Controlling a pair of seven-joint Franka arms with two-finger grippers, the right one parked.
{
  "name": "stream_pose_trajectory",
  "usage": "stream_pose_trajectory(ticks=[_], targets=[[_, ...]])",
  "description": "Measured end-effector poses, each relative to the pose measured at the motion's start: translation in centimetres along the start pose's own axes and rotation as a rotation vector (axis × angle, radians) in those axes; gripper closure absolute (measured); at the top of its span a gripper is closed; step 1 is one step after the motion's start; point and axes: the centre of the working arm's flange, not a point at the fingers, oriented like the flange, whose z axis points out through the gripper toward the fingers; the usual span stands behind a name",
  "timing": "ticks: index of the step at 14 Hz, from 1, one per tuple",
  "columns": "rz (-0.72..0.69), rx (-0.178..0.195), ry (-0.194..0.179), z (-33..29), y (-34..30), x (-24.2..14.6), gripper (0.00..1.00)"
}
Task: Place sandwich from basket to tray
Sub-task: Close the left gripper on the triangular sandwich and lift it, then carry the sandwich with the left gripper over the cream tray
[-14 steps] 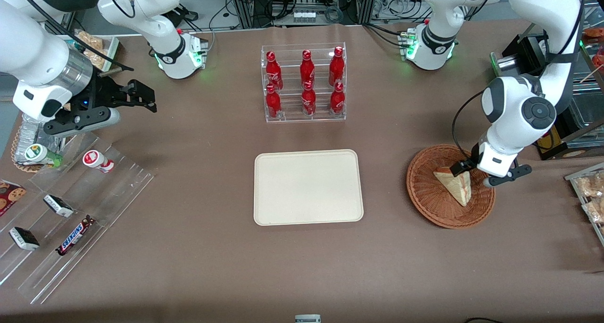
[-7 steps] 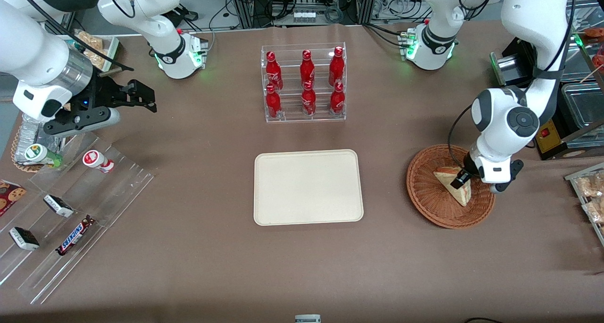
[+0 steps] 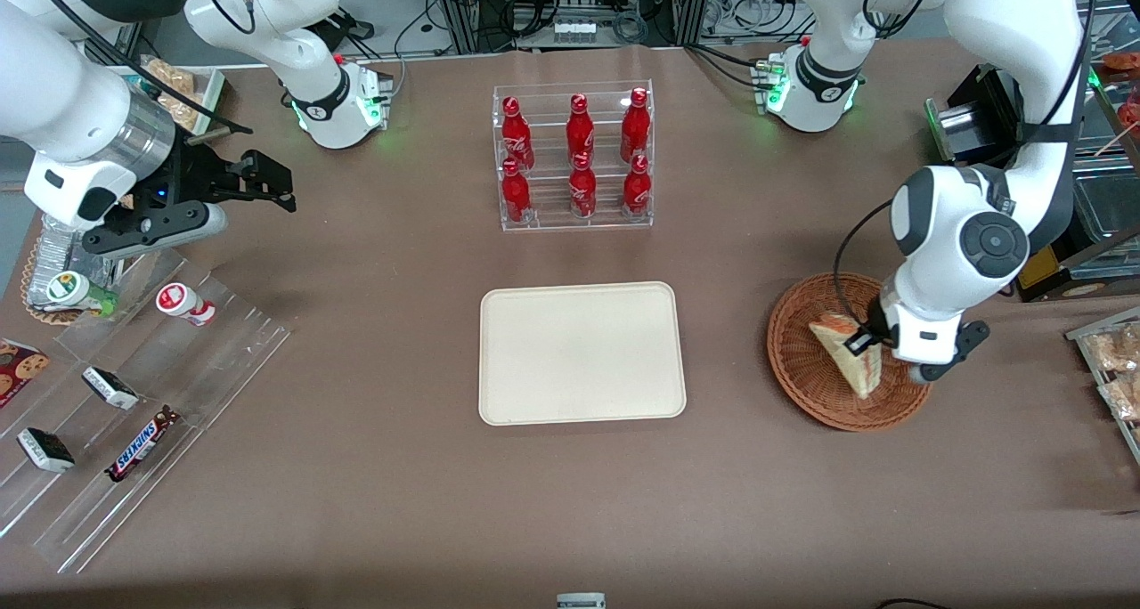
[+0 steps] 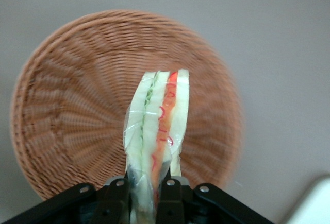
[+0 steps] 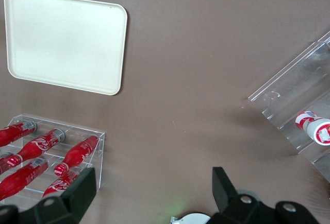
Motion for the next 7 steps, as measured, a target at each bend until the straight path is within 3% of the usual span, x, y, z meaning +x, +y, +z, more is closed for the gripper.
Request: stream_pose_trajectory(ticks=[4, 7], targets=[[0.213, -0.041, 0.026, -0.8, 12.9, -7.4, 0.85], [0.289, -0.055, 0.028, 1.6, 21.1, -14.0, 0.85]])
